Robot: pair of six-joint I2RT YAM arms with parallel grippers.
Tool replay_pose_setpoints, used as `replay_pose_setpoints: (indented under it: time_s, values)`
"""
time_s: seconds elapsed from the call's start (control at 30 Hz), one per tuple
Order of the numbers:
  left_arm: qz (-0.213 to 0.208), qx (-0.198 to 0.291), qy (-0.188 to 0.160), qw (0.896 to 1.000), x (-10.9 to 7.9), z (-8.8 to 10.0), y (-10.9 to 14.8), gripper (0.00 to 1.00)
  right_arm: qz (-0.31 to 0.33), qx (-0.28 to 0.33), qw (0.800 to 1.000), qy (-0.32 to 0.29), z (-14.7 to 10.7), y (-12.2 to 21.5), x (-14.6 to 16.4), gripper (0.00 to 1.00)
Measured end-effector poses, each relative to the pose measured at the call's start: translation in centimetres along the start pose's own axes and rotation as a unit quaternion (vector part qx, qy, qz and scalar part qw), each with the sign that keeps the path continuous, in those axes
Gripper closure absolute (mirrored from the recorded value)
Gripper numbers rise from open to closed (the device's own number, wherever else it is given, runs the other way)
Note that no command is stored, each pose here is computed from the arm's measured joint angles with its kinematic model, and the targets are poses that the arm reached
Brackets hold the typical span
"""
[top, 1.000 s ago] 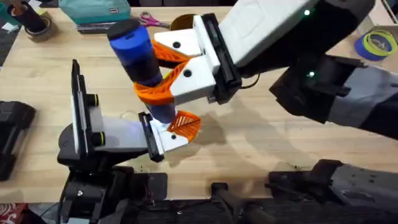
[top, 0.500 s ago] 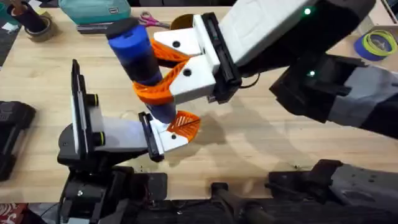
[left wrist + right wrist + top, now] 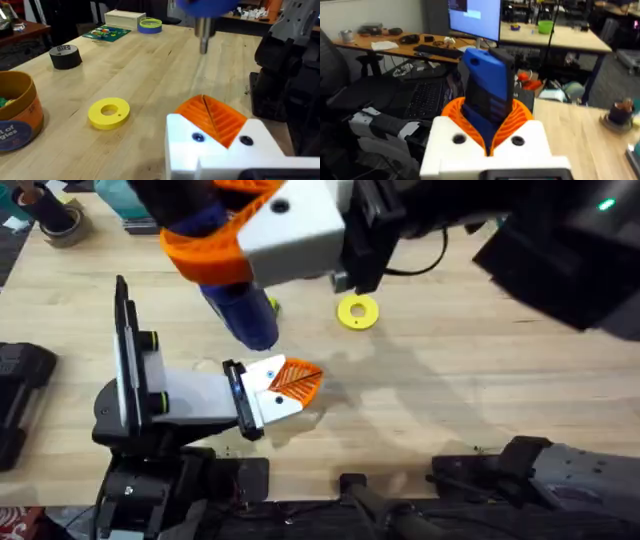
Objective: Pick up the gripper from the table and insert it into the empty holder that is missing its gripper. Then pick up a screw, insert it into the mounting hole, and use the screwdriver to tighten it. Finally, clean up the table by picking up the vegetable and placing it into the bucket.
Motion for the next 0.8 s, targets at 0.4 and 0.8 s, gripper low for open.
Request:
replay_pose_setpoints:
  time_s: [0.4, 0.8]
  values:
    - [0.0, 0.0, 0.0, 1.0, 0.0, 0.0, 0.0, 0.994, -0.209, 0.255, 0.944, -0.023, -4.3, 5.7, -5.1, 0.981]
    - [0.0, 0.0, 0.0, 1.0, 0.0, 0.0, 0.0, 0.994, -0.307, 0.491, 0.809, 0.098, -9.2, 15.4, -8.4, 0.981]
Point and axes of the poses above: each hand's point on the last joint's axis, 136 mm out from that joint toward the fingers, its own y axis back along the fingers, its own x axis along the line the jaws close on, z = x × y, the point moved 1 cm from there along y, back along the fingers, and after that the axes turned 4 degrees about y, right-handed, at the moved point
